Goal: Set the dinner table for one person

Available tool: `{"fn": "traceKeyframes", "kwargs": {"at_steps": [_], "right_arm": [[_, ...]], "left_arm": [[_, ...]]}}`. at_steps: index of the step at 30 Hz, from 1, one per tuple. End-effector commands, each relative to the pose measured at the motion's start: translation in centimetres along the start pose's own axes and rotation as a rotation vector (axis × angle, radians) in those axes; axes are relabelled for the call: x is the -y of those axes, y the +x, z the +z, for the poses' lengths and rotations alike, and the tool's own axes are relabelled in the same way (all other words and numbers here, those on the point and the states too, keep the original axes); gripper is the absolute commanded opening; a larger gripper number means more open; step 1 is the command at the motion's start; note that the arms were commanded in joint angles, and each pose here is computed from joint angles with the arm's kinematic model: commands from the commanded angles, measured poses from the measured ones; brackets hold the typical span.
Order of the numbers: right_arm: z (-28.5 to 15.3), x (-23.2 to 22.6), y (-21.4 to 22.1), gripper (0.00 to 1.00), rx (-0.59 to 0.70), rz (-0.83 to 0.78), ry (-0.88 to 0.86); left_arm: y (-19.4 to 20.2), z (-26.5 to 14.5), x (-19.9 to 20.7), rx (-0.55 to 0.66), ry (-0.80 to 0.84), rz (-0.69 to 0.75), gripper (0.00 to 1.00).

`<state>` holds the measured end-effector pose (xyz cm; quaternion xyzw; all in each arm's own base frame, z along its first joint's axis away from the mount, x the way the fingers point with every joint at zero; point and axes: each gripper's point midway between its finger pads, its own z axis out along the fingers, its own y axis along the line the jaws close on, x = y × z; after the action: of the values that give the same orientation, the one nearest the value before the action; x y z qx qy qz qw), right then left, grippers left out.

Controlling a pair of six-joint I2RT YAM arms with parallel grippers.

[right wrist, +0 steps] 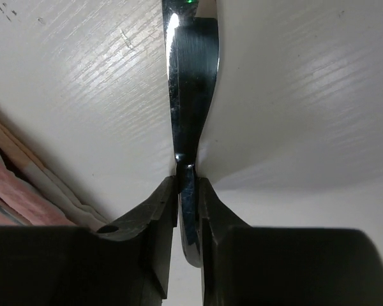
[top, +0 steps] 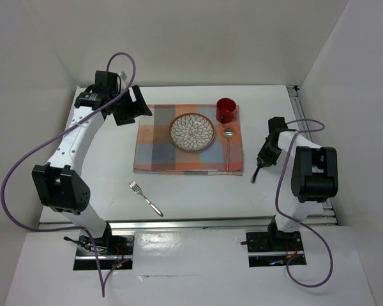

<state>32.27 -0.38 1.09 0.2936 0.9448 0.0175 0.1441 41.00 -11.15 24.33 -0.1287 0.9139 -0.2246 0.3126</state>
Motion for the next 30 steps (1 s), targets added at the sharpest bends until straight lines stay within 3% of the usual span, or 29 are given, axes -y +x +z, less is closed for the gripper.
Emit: {"fn": "traceKeyframes", "kwargs": {"at_steps": [1,2,6,16,21,25,30], "right_arm": [[2.3,0.4,0.1,0.2,-0.004,0.008,0.031],[2.2,0.3,-0.3,0.12,0.01,0.009,0.035],[0.6,0.3,-1.9,0.0,0.071,0.012,0.046],[-4.3,-1.6,-5.6,0.0,0.204,-0.002,0.009],[-8.0,-5.7,-6.5,0.0,0.277,-0.125,-0.067],[-8.1,-12.6,-3.2,0.0,0.207,-0.351,-0.215],[-6.6,-16.7,-1.2,0.0,0.149,-0.445,-0.222]], "left_arm": [[-1.1,-1.0,0.6,0.05,0.028,0.039,0.91],[-1.1,-1.2,0.7,0.049,0.028,0.039,0.91],[-1.1,-1.2,0.7,0.049,0.028,0.039,0.91],[-1.5,-1.2,0.9,0.057,0.032,0.041,0.91],[-1.5,-1.2,0.9,0.057,0.032,0.041,0.91],[-1.5,-1.2,0.9,0.057,0.032,0.041,0.91],[-1.5,-1.2,0.6,0.055,0.016,0.038,0.91]]}}
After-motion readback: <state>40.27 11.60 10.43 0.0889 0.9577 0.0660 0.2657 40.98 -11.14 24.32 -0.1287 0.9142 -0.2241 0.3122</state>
